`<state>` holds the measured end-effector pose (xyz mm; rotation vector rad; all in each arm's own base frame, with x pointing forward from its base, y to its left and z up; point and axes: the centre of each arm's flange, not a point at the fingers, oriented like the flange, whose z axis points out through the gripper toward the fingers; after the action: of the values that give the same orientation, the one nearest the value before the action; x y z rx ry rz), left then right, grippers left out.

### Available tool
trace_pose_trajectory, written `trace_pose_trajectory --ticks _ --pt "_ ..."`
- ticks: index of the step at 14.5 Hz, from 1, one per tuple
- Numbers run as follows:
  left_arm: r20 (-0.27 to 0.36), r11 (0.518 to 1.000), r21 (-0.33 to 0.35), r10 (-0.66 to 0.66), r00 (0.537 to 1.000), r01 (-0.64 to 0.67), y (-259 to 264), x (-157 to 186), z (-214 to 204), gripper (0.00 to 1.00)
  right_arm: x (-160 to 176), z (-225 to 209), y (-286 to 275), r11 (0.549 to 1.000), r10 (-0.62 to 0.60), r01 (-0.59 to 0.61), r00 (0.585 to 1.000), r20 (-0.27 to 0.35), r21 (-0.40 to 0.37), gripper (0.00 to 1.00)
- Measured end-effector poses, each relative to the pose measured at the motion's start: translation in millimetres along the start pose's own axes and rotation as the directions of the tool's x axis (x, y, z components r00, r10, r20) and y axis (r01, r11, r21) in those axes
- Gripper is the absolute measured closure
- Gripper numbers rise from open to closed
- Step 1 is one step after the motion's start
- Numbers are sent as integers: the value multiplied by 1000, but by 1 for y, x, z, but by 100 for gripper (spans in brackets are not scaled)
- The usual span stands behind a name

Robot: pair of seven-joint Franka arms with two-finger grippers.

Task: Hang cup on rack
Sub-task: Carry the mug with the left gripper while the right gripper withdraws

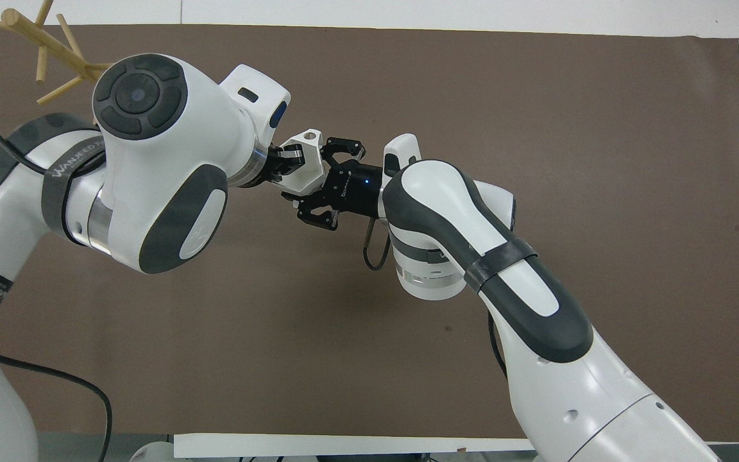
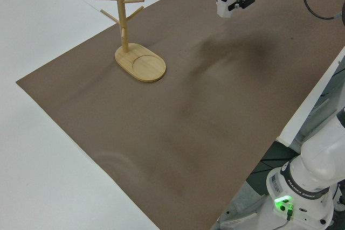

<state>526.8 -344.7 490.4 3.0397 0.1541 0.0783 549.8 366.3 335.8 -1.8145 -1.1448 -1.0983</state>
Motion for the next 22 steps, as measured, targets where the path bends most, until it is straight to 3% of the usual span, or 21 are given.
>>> trace_pose_trajectory --ticks 3,6,7,10,12,15,18,20,22 --pt "1 1000 -2 0 1000 0 0 0 0 96 0 0 0 1000 4 -4 1000 0 0 21" --pt "-3 1000 -8 -4 1000 4 -3 4 -2 96 10 -3 0 1000 -4 4 1000 -13 -3 1" --pt "-8 1000 -11 -11 1000 11 -6 7 -5 96 18 -10 2 1000 -13 13 1000 -23 -14 1" --pt "-30 999 -25 -43 999 42 -21 20 -20 96 32 -53 22 996 -70 70 997 -10 -52 0" --pt "-54 994 -54 -100 994 97 -51 33 -44 96 25 -95 45 992 -123 124 992 26 -36 0" --pt "-72 962 -175 -226 971 211 -100 44 -64 96 -4 -178 99 973 -225 217 967 123 77 0" --pt "-121 901 -320 -346 930 294 -123 34 -39 96 -35 -267 140 946 -300 254 921 247 202 0" --pt "-152 857 -384 -427 892 345 -137 23 -16 96 -57 -319 157 932 -338 255 871 358 260 0" --pt "-177 807 -448 -502 847 385 -152 14 -1 96 -62 -367 170 922 -365 232 789 495 310 0"
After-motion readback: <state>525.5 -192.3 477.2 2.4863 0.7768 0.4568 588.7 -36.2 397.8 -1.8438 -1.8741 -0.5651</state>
